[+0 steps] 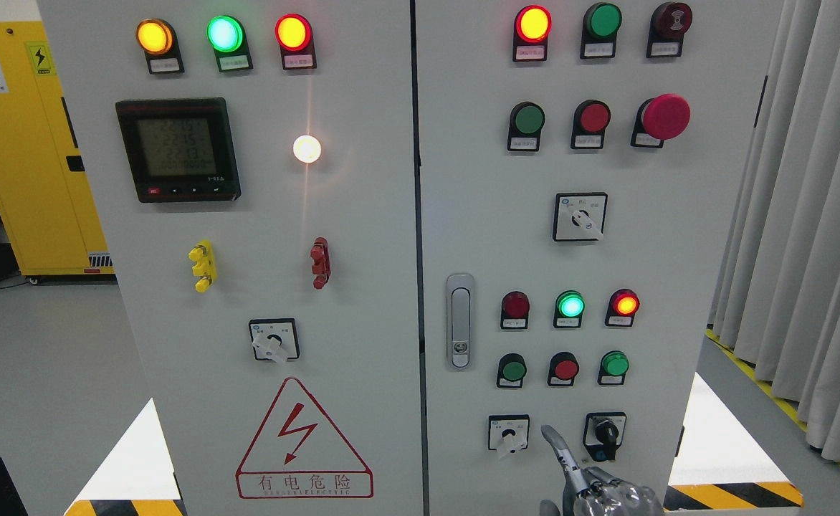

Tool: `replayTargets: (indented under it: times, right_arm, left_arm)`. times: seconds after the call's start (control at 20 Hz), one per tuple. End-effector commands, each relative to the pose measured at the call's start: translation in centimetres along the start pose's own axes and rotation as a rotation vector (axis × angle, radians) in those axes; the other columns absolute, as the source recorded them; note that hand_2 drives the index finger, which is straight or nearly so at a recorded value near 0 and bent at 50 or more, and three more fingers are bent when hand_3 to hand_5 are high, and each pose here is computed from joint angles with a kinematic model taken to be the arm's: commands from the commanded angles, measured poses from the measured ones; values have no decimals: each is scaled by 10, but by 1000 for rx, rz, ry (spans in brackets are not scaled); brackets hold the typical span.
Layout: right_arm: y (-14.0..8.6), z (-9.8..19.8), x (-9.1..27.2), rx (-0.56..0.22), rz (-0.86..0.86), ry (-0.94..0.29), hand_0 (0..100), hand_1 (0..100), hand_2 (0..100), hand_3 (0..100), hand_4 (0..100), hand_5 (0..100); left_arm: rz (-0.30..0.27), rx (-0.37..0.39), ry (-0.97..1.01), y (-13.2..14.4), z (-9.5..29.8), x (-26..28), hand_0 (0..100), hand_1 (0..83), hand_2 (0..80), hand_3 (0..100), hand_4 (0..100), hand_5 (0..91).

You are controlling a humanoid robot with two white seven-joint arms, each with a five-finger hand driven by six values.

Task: Press green start button
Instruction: 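Raise the right hand toward the lower green push button on the cabinet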

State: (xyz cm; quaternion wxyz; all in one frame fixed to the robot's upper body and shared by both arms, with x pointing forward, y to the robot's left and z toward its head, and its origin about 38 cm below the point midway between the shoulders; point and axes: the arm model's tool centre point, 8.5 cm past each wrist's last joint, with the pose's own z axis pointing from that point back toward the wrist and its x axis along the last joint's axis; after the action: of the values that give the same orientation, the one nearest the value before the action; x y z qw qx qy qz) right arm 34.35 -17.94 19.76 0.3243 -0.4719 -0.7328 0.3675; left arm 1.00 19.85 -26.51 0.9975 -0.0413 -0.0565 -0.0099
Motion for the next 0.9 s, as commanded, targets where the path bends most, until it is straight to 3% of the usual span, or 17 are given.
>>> replayTargets:
  times: [0.0, 0.85]
  right_arm:
    - [0, -19, -12, 6, 79, 1, 777, 875, 0, 827, 832, 986]
    - [13, -47, -5, 56, 60, -12, 849, 888, 0, 840, 837, 989]
  left_arm:
    - [-1, 1, 0, 0, 0, 0, 120, 556, 0, 0, 0, 0]
    - [-1, 1, 0, 0, 0, 0, 120, 556, 0, 0, 0, 0]
